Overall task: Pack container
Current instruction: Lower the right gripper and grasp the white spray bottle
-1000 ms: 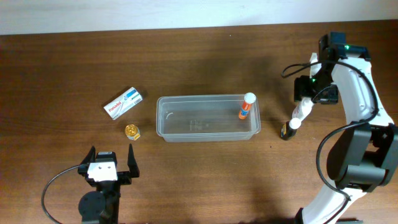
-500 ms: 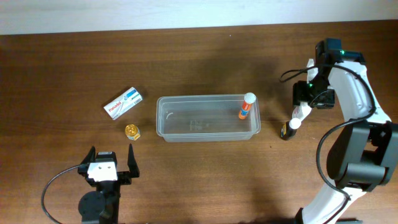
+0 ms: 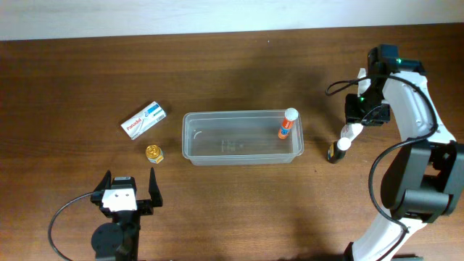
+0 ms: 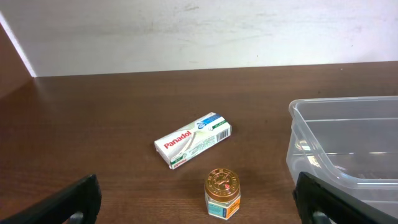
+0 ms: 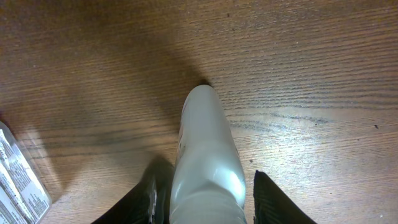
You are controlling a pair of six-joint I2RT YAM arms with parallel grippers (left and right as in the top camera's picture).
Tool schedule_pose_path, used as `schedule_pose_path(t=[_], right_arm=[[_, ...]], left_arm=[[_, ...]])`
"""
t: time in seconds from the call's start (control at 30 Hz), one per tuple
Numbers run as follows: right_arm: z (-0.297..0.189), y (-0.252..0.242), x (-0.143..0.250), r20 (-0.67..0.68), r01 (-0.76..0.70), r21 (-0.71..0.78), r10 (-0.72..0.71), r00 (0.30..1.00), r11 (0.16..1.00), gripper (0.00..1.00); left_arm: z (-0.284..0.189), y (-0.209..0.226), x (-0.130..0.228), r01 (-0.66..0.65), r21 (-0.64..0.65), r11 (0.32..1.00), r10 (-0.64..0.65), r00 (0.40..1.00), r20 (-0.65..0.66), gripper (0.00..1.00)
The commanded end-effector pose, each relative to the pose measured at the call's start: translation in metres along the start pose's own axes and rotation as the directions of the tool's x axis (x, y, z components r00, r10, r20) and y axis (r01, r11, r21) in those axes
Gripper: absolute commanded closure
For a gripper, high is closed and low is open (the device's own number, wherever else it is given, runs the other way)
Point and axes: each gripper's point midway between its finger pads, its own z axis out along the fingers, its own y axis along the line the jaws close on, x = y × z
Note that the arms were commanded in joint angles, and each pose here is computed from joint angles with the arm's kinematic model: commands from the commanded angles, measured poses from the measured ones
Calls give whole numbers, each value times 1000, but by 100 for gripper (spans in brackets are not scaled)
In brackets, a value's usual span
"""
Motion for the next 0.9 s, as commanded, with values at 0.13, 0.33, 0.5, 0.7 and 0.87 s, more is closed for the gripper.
schedule_pose_path(t=[0.13, 0.33, 0.5, 0.7, 0.87], right_arm=[[7, -1, 3, -19, -1, -6, 1, 1000, 1000, 66], [7, -1, 3, -19, -1, -6, 1, 1000, 1000, 74], [7, -1, 1, -11, -1, -6, 1, 1000, 1000, 75], [0, -1, -6, 14, -2, -6, 2, 1000, 1000, 76], [-28, 4, -17, 63, 1, -36, 1, 998, 999, 76]], left_arm=[[0, 2, 2, -15, -12, 1000, 15, 1000, 1, 1], [0, 2, 2, -15, -12, 1000, 15, 1000, 1, 1], [0, 2, 2, -15, -12, 1000, 15, 1000, 1, 1], [0, 2, 2, -15, -11, 1000, 15, 1000, 1, 1], [0, 2, 2, -15, -12, 1000, 15, 1000, 1, 1]])
